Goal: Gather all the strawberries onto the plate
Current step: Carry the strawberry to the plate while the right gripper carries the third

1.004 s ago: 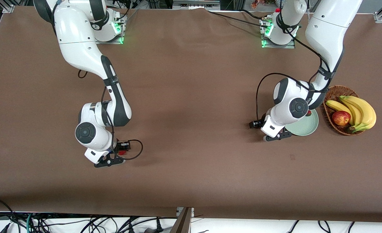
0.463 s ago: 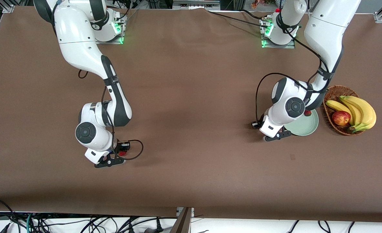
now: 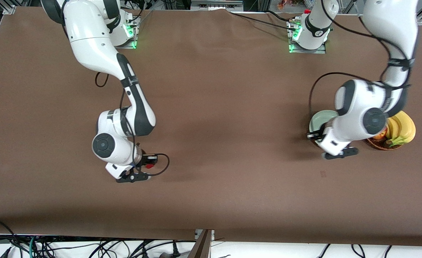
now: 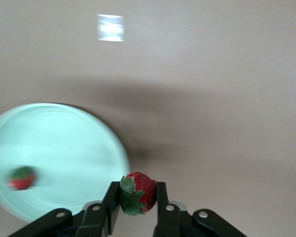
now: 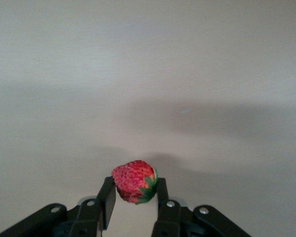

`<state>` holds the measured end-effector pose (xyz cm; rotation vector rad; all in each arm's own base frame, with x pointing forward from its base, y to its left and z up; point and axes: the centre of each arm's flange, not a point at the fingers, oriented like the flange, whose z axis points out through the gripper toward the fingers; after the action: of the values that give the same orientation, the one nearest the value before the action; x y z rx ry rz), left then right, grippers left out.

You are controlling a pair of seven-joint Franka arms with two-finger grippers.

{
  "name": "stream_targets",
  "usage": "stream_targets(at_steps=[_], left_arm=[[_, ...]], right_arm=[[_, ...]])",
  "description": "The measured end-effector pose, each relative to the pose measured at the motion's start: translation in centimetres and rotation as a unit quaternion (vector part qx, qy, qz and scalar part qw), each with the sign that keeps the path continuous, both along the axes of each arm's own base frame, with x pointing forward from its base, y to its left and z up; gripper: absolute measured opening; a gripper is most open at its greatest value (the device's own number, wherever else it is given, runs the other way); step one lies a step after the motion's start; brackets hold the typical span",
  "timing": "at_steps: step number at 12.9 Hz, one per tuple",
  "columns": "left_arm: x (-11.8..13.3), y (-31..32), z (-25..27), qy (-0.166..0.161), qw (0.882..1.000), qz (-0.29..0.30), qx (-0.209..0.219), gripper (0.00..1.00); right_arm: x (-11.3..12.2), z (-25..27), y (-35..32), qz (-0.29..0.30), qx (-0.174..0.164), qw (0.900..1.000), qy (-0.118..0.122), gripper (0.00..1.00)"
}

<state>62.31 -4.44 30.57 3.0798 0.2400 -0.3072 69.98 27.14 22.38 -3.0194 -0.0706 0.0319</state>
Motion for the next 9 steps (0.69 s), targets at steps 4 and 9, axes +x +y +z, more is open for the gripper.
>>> stream_targets(at_steps=[4,9], left_arm=[[-2.1,9.2,-2.2,0.022,0.998,-0.055,-0.014,0.34],[-6.7,9.7,-9.5,-0.007,0.998,-0.069,-0.001,0.34]], right_arm=[[-4.9,1.4,12.5,-0.115,0.040,0.992,0.014,0.38],[-14.7,1.3,28.3,-0.231,0.126,0.965,-0.015,0.38]])
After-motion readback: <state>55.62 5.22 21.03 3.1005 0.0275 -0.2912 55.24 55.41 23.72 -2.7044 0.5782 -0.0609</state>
